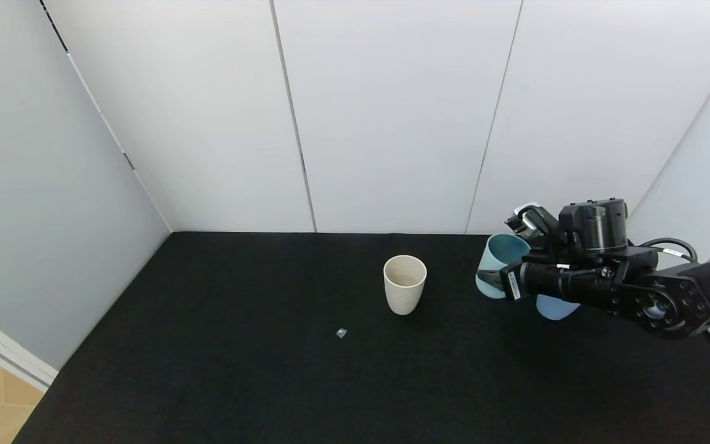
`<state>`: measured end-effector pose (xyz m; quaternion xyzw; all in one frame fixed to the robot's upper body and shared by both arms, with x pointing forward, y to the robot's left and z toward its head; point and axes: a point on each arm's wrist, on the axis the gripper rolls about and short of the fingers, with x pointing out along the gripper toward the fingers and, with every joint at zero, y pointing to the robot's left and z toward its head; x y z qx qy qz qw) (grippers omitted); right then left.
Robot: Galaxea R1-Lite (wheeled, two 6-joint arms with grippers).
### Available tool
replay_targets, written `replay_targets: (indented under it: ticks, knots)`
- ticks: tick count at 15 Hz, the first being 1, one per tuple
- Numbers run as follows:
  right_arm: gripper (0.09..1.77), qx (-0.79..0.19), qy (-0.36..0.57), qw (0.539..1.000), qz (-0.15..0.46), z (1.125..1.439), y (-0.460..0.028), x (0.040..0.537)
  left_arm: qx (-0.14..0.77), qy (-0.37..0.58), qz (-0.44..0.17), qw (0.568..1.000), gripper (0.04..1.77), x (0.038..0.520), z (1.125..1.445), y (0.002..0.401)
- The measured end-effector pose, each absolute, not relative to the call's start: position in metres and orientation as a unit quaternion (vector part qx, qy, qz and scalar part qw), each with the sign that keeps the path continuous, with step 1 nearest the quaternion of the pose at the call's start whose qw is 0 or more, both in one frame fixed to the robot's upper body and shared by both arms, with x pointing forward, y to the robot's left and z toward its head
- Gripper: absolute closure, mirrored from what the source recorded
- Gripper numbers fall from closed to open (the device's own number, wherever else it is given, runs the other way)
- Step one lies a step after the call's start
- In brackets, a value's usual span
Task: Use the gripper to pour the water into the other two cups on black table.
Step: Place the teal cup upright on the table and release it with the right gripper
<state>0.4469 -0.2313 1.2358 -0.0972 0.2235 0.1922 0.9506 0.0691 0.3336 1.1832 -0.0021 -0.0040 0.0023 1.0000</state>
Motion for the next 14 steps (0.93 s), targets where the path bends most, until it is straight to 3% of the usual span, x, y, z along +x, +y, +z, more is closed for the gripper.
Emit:
replay_targets:
  ticks: [14]
  knots:
    - [0.66, -0.100, 0.285, 0.931, 0.204, 1.188, -0.216, 0.452, -0.002, -0.004, 0.002, 1.000, 0.09, 0.069, 1.183, 0.334]
